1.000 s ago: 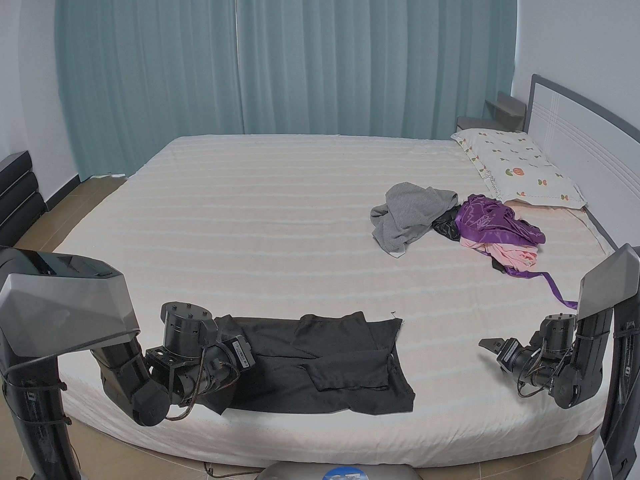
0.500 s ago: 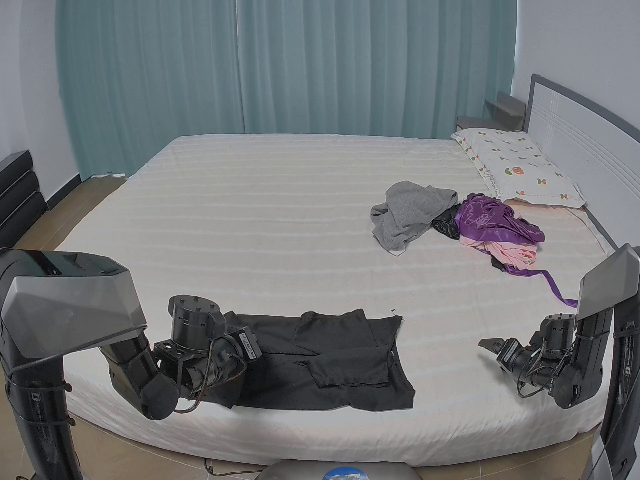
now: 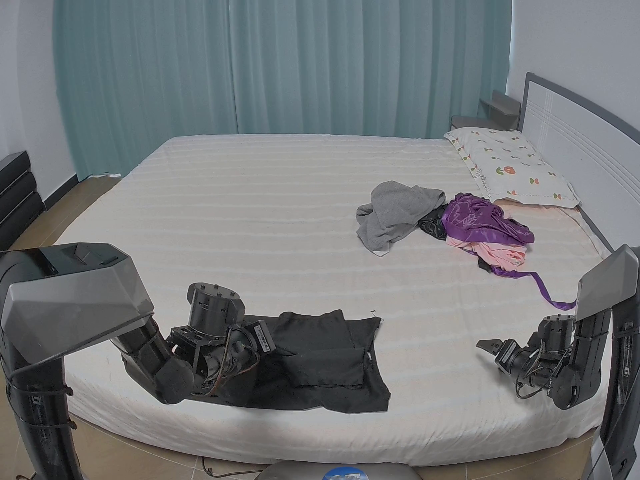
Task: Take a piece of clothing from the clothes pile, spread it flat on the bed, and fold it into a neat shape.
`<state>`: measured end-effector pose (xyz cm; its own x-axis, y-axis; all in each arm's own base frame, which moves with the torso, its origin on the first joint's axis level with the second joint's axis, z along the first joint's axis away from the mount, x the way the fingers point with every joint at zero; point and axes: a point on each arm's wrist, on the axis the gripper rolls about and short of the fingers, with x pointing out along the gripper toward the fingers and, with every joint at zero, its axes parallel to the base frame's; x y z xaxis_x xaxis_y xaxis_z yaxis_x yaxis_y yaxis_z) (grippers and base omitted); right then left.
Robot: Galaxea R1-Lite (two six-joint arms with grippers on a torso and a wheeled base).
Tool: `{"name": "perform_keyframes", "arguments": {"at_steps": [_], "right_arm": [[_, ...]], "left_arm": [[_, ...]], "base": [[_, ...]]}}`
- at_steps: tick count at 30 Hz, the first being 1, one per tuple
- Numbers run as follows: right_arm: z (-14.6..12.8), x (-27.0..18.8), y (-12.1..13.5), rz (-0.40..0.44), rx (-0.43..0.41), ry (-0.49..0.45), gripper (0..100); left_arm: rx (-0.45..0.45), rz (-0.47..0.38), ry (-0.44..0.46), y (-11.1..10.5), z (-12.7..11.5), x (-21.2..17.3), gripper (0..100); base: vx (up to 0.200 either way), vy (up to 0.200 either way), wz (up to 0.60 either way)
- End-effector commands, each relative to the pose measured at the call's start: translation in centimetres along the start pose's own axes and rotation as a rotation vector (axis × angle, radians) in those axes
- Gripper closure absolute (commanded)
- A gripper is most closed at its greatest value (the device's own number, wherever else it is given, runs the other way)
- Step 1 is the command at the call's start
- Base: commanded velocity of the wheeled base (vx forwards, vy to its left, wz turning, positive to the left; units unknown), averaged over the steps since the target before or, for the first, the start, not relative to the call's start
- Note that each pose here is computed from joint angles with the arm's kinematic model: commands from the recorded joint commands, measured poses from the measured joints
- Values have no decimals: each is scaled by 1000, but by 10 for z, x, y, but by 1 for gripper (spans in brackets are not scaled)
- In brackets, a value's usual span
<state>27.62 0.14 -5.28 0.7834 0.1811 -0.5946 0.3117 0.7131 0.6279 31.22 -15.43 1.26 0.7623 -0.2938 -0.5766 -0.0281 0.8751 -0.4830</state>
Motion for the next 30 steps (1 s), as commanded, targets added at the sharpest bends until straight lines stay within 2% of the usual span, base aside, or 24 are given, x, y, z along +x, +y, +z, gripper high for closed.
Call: {"name": "perform_keyframes", "arguments": {"at_steps": [1,7,16,21,22,30], "right_arm": [[0,0,0,-1,0,1,0],[0,0,0,-1,0,1,0],[-2,1,-1,-4,0,5,0],[-2,1,-1,-5,0,6,0],[-2,1,-1,-4,0,5,0],[-2,1,-1,-5,0,6,0]], "left_arm": [[3,-18,-11,-9,5,3,100],[16,-20,10,-20,6,9,100],[26,-14,32,-35,13,25,100],[33,-10,64,-38,3,34,100],[30,-12,65,-40,2,36,0],[49,-29,83,-49,-9,32,0]], "base": [[0,-200,0],[0,-200,0],[0,0,0],[0,0,0],[0,0,0],[0,0,0]]}}
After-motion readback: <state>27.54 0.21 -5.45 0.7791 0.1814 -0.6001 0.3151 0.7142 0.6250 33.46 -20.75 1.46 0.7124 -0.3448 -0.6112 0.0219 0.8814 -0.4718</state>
